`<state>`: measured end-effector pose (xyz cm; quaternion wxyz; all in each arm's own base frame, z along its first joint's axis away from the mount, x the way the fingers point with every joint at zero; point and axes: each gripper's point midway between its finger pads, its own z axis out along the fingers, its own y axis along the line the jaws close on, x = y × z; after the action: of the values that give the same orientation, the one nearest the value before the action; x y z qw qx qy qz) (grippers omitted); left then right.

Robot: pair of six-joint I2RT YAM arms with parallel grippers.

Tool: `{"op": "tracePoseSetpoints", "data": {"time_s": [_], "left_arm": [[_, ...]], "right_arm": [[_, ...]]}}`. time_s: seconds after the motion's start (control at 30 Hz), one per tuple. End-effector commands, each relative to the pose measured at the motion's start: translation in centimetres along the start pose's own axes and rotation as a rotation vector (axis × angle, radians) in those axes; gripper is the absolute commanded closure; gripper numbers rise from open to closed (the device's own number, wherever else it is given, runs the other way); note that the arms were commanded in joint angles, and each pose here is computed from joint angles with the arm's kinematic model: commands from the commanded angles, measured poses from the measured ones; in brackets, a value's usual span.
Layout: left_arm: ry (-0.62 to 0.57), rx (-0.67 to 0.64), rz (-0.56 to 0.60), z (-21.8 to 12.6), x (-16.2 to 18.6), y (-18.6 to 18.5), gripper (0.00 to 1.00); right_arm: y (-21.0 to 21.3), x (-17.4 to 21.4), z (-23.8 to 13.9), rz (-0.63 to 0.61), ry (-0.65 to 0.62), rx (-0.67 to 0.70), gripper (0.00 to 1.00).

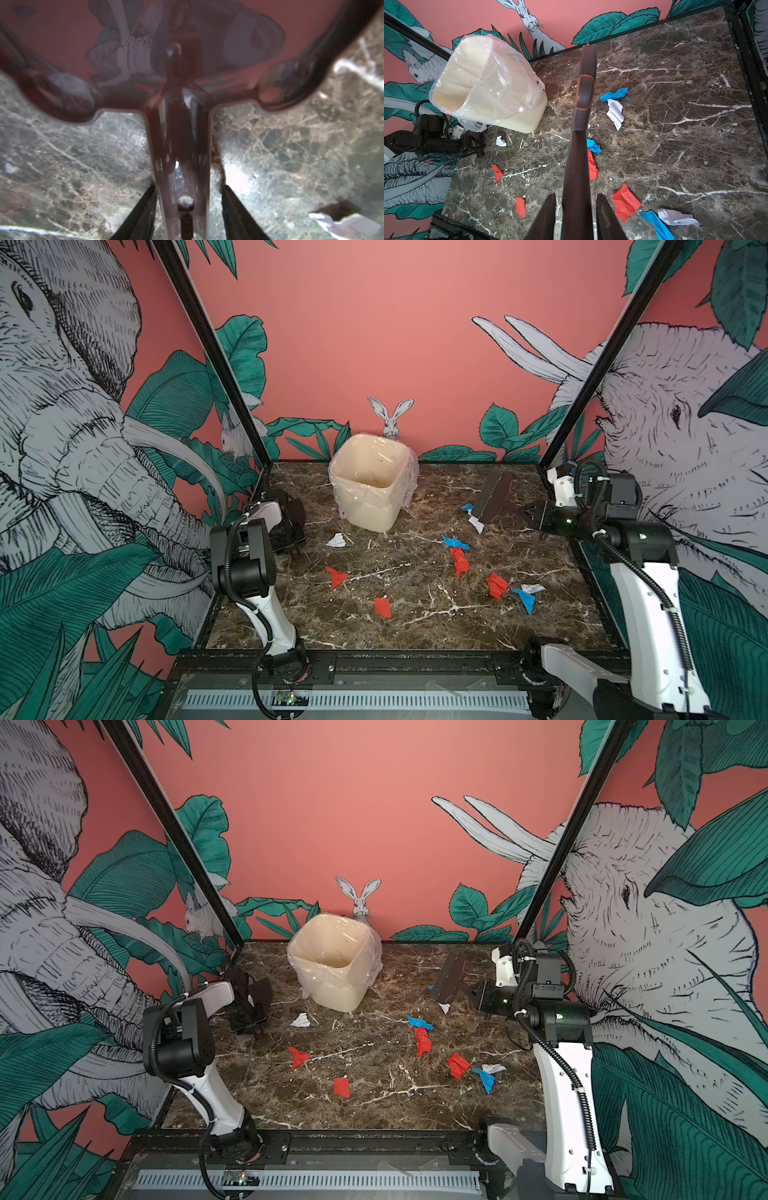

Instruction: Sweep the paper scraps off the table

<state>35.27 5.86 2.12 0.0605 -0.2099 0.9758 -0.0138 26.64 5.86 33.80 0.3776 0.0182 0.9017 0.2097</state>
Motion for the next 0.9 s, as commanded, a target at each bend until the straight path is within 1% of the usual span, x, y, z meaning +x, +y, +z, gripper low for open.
{"op": "tracePoseSetpoints", "data": {"time_s": [0.0,0.3,0.63,0.7,0.77,0.83,0.87], "left_arm": [[-0.002,0.002,-0.014,0.5,0.2,0.2,0.52],[0.006,0.007,-0.024,1.1,0.7,0.2,0.64],[-0.001,0.001,-0.029,0.7,1.0,0.4,0.83],[-0.005,-0.002,-0.030,0.5,1.0,0.5,0.84],[-0.011,-0.005,-0.031,0.3,1.0,0.5,0.89],[-0.020,-0.007,-0.035,0.1,0.9,0.6,1.00],[-0.022,-0.008,-0.034,0.0,0.9,0.6,1.00]], "right_arm": [[0.8,-1.4,-0.6,-0.022,-0.068,-0.034,1.00],[0.9,-1.6,-0.6,-0.018,-0.068,-0.041,1.00],[1.0,-1.4,-0.6,-0.016,-0.067,-0.046,1.00],[1.0,-1.4,-0.6,-0.016,-0.069,-0.046,1.00],[1.0,-1.4,-0.5,-0.016,-0.068,-0.047,1.00],[1.0,-1.4,-0.5,-0.018,-0.069,-0.048,1.00],[1.0,-1.4,-0.5,-0.017,-0.068,-0.048,1.00]]}}
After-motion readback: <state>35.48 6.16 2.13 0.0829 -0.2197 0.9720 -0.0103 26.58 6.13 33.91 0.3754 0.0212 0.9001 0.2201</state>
